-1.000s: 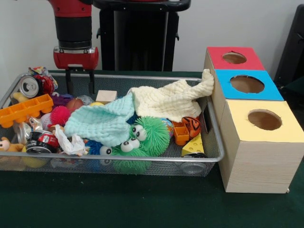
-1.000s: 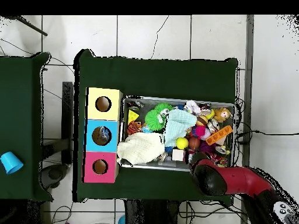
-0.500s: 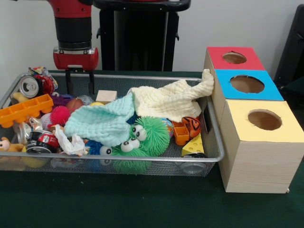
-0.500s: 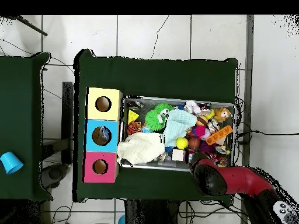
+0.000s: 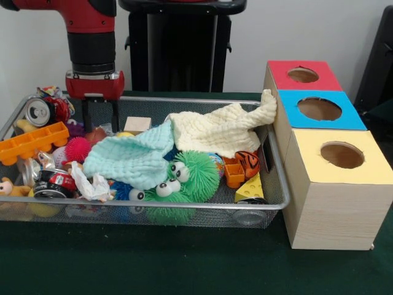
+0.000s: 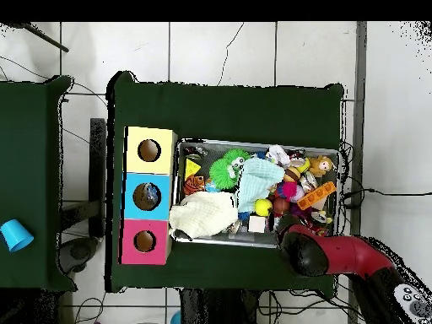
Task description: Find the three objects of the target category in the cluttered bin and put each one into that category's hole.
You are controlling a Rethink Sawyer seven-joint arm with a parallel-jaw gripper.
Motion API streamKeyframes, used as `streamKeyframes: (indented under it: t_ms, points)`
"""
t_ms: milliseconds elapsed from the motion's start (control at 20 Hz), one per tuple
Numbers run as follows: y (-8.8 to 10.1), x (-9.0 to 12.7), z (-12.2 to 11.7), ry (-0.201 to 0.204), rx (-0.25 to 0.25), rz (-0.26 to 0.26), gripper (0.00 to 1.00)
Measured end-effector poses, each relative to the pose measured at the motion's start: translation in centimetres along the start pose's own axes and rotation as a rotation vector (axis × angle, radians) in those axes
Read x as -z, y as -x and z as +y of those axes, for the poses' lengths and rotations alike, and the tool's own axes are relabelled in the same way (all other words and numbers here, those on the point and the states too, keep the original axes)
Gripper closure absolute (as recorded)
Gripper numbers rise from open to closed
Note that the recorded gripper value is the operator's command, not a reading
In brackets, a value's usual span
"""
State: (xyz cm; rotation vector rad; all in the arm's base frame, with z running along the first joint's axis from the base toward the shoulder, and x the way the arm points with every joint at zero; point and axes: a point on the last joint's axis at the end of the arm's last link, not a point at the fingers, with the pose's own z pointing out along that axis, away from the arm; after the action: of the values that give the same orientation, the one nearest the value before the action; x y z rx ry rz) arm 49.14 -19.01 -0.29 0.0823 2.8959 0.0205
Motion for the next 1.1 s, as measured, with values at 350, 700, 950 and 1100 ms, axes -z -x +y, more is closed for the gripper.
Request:
streamKeyframes:
  t_ms: [350,700,950,1100]
  points:
    - [0.1,-0.1,-0.1,-0.005,0.001,-0.001,0.0]
    - [-0.7,-0.5,0.1,-0.019,0.012,0.024,0.0]
    - [-1.2,-0.4,-0.2,-0.03,0.011,0.036,0.0]
    - [-1.3,-0.4,-0.3,-0.032,0.01,0.038,0.0]
